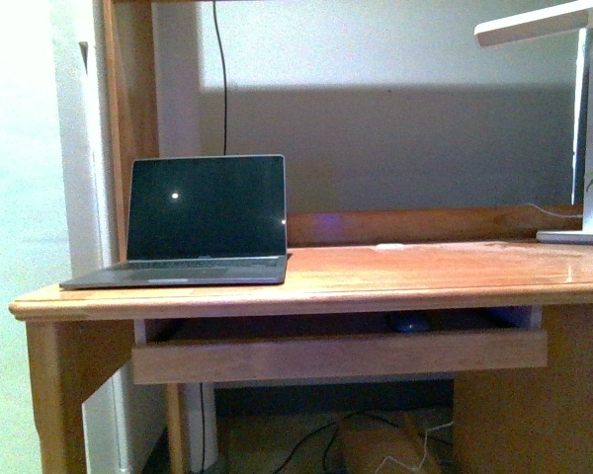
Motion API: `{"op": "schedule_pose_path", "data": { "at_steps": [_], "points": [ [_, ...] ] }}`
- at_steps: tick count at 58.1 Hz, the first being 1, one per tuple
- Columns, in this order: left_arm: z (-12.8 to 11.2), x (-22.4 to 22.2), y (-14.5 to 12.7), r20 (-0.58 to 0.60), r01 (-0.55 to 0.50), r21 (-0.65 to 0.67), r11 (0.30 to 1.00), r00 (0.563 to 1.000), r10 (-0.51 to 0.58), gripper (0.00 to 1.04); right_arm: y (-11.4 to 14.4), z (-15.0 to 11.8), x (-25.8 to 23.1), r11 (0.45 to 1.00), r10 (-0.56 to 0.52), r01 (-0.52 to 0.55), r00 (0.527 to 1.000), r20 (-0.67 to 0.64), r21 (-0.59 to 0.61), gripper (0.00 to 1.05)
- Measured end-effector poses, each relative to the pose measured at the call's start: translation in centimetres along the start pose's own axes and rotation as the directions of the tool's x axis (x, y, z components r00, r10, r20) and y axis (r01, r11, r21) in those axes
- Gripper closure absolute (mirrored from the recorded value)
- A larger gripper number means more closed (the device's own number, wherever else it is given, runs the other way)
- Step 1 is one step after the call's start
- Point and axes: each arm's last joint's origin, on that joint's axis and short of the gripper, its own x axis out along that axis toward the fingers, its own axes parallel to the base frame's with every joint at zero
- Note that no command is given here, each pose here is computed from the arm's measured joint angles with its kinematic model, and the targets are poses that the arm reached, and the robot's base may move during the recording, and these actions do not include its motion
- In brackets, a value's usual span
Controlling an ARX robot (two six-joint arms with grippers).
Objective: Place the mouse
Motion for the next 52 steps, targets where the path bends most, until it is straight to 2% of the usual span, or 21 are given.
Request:
{"op": "schedule_pose_path", "data": {
  "at_steps": [9,15,25,42,52],
  "points": [
    [-0.9,4.3,0.0,0.051,0.024,0.255,0.967,0.998,-0.038,0.08,0.0,0.0,0.0,1.0,0.0,0.0,1.0,0.0,0.0,0.07],
    [-0.9,7.5,-0.2,0.11,0.036,0.411,0.911,0.99,-0.089,0.08,0.0,0.0,0.0,1.0,0.0,0.0,1.0,0.0,0.0,0.07],
    [-0.6,12.7,-0.3,0.18,0.033,0.582,0.813,0.969,-0.169,0.08,0.0,0.0,0.0,1.0,0.0,0.0,1.0,0.0,0.0,0.07],
    [1.0,21.3,0.0,0.241,-0.008,0.706,0.708,0.943,-0.23,0.08,0.0,0.0,0.0,1.0,0.0,0.0,1.0,0.0,0.0,0.07],
    [1.0,24.5,-1.5,0.242,0.015,0.735,0.678,0.928,-0.283,0.08,0.0,0.0,0.0,1.0,0.0,0.0,1.0,0.0,0.0,0.07]
  ]
}}
